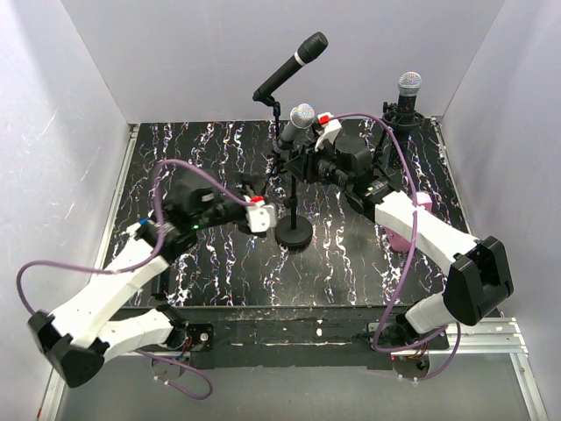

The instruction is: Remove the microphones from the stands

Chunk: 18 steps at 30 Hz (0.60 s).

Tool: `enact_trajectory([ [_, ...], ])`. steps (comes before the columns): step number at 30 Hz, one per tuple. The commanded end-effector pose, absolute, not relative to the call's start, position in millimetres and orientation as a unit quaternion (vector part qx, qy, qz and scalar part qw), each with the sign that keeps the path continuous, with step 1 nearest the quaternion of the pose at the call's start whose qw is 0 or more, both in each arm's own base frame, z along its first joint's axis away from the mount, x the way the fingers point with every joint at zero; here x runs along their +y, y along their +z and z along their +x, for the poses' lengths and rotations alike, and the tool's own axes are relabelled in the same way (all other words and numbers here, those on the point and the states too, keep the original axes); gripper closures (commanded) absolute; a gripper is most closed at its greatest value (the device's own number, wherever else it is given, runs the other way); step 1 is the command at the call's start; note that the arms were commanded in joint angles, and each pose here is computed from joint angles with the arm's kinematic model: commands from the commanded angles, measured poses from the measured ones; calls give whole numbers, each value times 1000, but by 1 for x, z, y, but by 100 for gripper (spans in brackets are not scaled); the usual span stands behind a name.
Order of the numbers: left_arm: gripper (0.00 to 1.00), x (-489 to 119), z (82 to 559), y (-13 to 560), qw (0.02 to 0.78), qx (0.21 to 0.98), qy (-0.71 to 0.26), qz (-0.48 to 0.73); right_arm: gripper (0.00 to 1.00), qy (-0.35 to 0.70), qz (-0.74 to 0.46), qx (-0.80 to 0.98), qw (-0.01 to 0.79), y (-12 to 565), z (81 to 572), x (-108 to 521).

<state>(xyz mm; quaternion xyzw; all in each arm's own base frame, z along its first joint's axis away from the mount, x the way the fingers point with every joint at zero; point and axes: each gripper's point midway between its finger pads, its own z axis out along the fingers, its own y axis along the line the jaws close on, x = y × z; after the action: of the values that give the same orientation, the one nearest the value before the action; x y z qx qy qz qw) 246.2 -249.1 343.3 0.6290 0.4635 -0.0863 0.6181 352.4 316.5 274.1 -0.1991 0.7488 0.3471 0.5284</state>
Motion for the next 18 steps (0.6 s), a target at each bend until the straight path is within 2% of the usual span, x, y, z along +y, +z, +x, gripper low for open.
enact_trajectory([
  [1, 25, -273, 252, 264, 553, 410, -89, 720, 99, 345, -162, 763, 522, 284, 356, 305],
  [8, 37, -295, 276, 218, 534, 407, -97, 734, 99, 353, -156, 768, 512, 281, 358, 300],
  [18, 46, -306, 319, 181, 538, 441, -58, 715, 99, 385, -153, 784, 462, 274, 358, 310],
])
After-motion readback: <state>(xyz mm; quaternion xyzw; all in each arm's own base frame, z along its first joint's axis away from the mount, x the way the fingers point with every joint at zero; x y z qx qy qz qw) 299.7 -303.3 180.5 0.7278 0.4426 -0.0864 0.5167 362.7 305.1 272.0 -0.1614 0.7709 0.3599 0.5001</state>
